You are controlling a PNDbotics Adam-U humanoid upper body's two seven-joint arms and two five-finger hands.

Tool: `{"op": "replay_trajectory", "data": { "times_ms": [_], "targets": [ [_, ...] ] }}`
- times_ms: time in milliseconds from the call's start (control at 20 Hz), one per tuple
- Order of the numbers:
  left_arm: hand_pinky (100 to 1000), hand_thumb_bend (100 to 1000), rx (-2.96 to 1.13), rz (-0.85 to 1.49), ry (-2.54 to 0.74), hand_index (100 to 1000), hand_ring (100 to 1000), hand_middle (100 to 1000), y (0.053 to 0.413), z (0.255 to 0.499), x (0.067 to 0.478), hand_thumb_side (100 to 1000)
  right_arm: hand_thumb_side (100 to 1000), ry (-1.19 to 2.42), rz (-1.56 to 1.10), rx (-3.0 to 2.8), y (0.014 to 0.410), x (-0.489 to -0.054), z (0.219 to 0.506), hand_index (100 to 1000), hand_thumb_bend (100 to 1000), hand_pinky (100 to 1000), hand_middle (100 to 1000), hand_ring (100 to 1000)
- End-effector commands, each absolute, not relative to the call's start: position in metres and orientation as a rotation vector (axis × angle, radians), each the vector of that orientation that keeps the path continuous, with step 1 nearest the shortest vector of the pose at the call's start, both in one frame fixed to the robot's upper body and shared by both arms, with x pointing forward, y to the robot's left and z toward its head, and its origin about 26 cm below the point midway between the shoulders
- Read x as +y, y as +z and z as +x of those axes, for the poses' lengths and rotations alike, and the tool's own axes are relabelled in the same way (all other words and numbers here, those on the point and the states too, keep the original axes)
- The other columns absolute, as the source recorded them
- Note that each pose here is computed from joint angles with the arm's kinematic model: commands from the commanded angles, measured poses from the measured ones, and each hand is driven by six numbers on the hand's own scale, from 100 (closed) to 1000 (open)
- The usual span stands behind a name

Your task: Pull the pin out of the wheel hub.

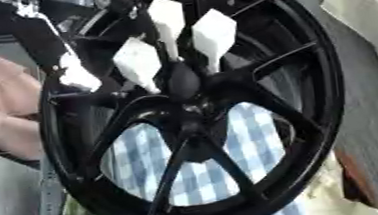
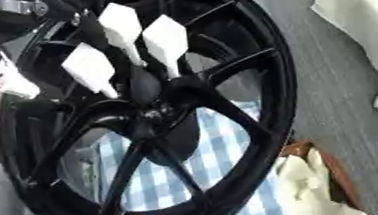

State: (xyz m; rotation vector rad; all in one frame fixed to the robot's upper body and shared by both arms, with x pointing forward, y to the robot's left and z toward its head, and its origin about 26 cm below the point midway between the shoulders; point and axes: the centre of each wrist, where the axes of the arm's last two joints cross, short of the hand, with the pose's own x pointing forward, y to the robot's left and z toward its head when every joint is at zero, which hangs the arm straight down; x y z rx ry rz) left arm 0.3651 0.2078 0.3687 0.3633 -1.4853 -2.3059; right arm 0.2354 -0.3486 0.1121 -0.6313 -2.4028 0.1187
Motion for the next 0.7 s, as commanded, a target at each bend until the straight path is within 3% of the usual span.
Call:
{"op": "replay_trajectory", "data": {
  "times_ms": [50, 700],
  "targets": [
    [919, 413, -1.504, 0.420, -2.307, 920, 846, 828, 0.3829, 0.3625, 0.2132, 396, 401, 0.123, -0.624, -2.422, 0.1184, -0.3471, 0.2352, 716, 100, 793, 626, 690],
    [886, 362, -1.482, 0.433, -2.304, 878, 817, 756, 0.3763, 0.3670, 0.2142, 404, 409, 0.095, -0.616, -2.421, 0.1177, -0.3433, 0.2369, 716, 100, 793, 627, 691]
  ]
}}
